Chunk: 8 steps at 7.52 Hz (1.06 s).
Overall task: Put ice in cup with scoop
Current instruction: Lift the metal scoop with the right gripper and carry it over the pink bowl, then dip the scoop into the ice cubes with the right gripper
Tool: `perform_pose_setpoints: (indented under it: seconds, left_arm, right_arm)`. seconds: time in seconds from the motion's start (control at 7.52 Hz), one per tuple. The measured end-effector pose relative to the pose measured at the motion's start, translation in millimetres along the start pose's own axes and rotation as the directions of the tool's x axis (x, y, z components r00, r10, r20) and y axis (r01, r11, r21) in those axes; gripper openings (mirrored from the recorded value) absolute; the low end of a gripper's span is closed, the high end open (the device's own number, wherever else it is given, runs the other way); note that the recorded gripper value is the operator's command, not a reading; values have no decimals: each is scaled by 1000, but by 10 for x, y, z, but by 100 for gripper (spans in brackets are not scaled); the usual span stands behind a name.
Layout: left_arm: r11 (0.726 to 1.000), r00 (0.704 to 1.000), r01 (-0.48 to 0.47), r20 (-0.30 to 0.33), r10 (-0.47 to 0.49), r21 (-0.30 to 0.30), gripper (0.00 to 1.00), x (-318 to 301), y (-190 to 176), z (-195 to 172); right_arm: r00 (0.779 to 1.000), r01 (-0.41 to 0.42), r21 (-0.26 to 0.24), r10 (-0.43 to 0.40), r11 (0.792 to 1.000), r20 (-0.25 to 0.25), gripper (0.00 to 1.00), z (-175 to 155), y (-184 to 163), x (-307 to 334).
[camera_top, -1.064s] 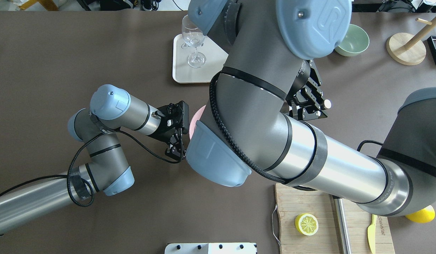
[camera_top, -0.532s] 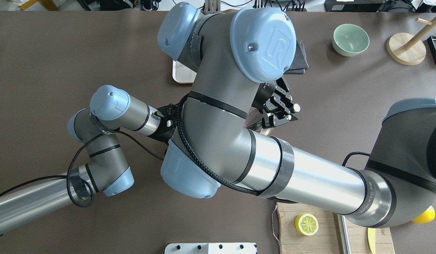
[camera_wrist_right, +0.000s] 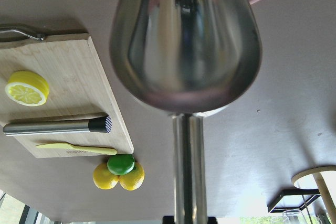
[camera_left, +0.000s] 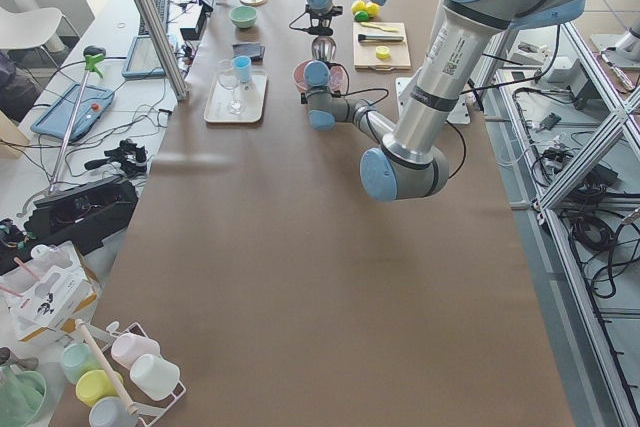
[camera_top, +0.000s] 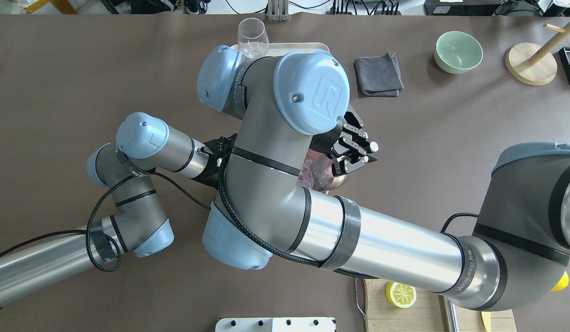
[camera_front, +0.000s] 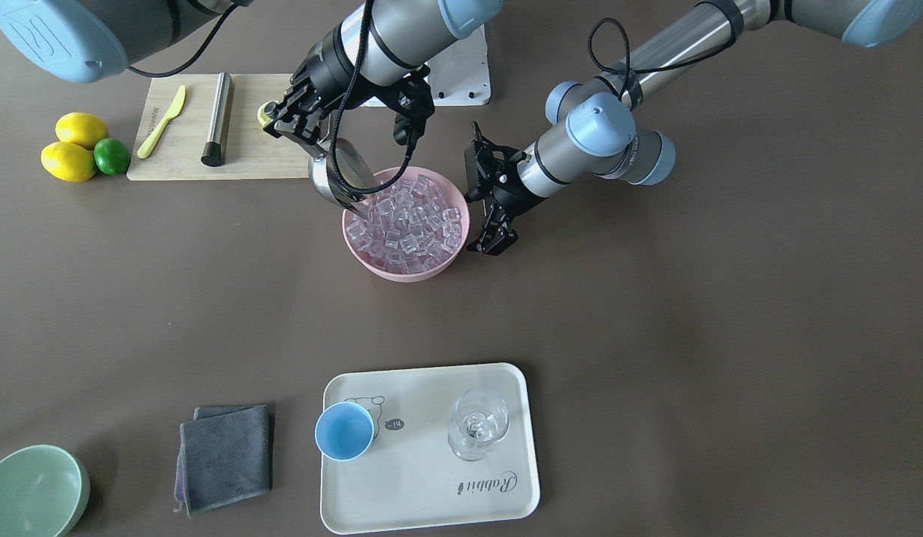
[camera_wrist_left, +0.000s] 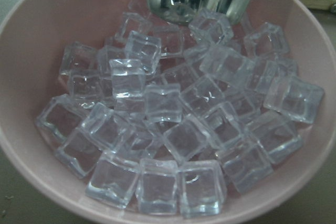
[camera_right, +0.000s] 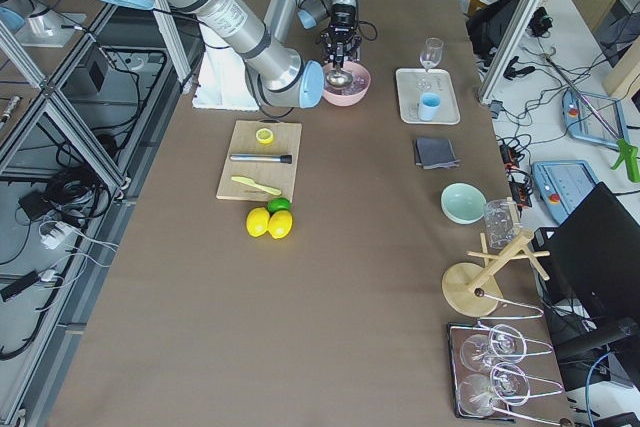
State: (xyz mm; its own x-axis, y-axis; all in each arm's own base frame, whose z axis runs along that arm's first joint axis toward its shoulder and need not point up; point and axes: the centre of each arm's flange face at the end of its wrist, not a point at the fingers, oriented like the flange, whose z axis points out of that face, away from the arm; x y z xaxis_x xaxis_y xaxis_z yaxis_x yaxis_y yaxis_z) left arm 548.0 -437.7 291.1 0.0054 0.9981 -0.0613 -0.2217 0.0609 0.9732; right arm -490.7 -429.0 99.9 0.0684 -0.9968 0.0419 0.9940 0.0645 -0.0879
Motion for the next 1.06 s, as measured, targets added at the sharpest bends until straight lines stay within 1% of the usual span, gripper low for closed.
perform_pose_setpoints:
  seconds: [0.27,0.4,0.53,0.8,1.06]
  left_arm:
    - [1000,1000,-1,-1,1,1,98,5,10,1]
    - [1000,1000,-1,-2,1,1,98,7,17,1]
    - [1000,1000,-1,-2,1,1,98,8,19,1]
    - [1000,1000,-1,-2,1,1,98,9,17,1]
    - [1000,1000,-1,-2,1,2,98,12,7,6]
  right_arm:
    - [1000,14,4,-13,1000,-24,0,114,-121,-35]
    - [999,14,16,-14,1000,-32,0,129,-118,-49]
    - [999,6,43,-5,999,-42,0,156,-84,-69]
    - [998,-25,115,33,993,-62,0,274,-31,-105]
    - [995,-70,185,83,980,-63,0,397,17,-146]
